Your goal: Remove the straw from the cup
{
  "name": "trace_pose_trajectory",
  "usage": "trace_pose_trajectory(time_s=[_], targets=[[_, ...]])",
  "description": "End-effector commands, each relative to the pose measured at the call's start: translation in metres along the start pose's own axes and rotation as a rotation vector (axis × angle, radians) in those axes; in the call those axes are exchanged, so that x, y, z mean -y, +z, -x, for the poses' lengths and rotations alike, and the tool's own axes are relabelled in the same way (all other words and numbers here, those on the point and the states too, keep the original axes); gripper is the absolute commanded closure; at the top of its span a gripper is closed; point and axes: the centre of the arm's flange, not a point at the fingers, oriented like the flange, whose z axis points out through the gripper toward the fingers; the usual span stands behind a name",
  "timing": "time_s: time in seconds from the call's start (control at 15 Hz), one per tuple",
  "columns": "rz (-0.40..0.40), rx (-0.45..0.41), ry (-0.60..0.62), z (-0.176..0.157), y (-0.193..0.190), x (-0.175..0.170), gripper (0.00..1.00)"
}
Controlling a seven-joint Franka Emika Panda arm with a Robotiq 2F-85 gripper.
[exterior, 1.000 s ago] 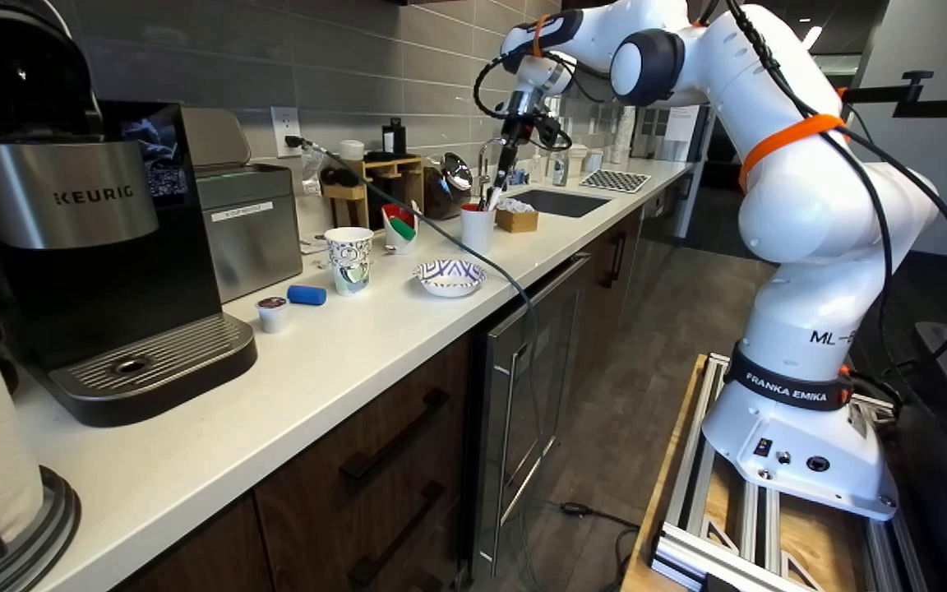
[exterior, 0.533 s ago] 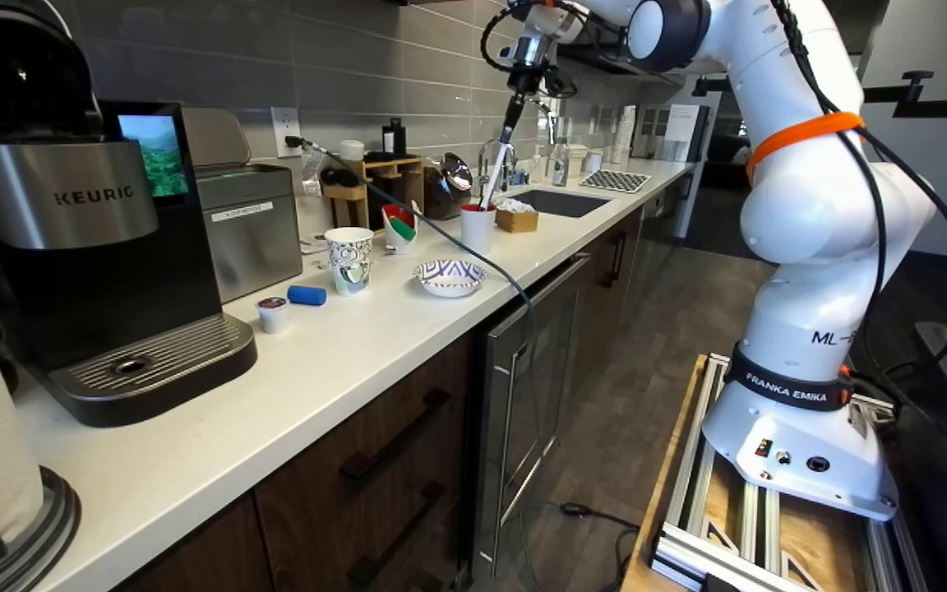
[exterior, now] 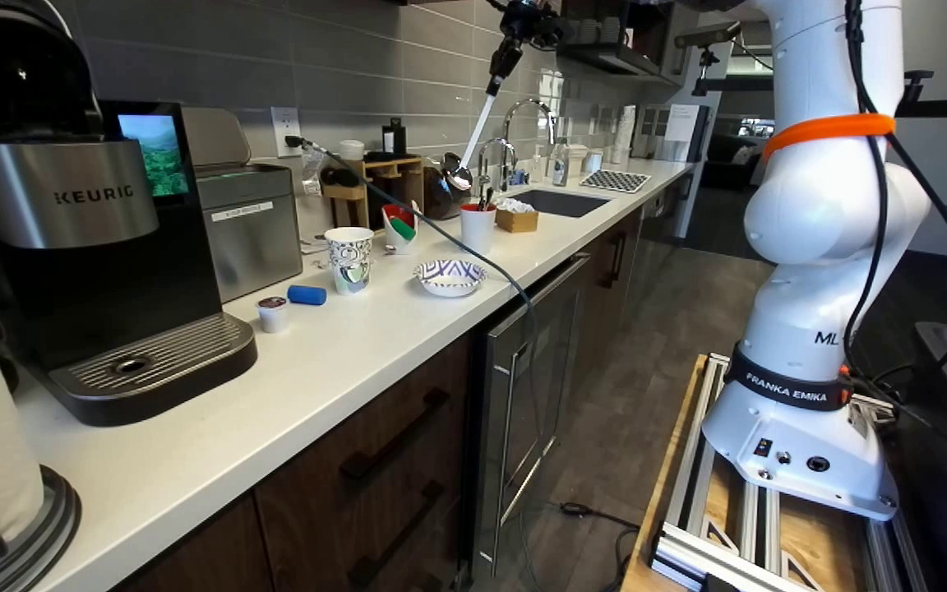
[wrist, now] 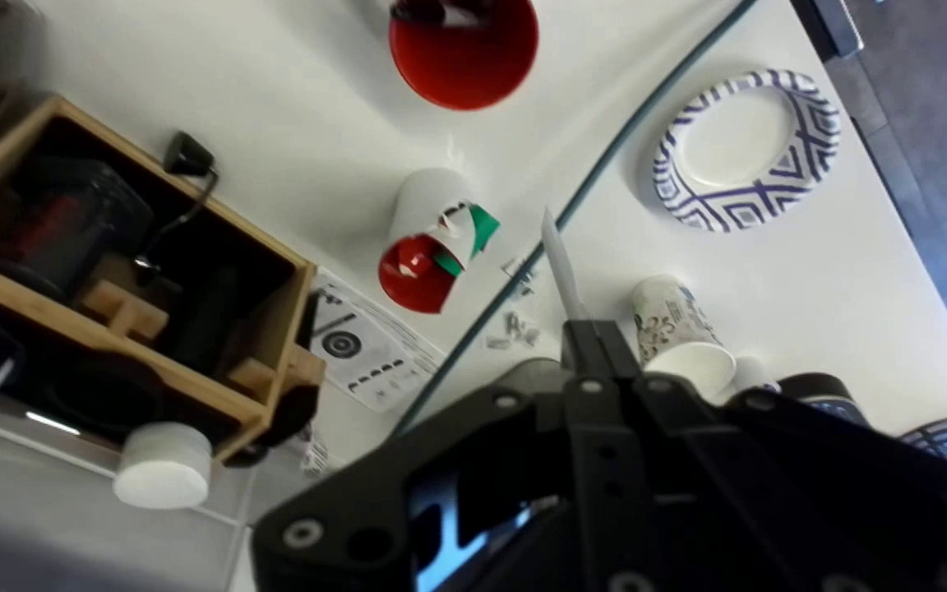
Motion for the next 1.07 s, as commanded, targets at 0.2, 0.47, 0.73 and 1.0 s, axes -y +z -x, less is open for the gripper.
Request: trace_pose_trajectory(time_s=[0.2,0.47,0.73,1.0], targets=[[-0.055,-0.084,-0.057,-0.005,0.000,0.022,0.99],[-0.030,-0.035,-0.092,-0.027,0.014,0.035,1.00],[0.013,0.018,-0.247,-0.123,0.062,0.070,1.00],[-0.049,0.024,-0.394,-0.191,0.102,0.109,1.00]])
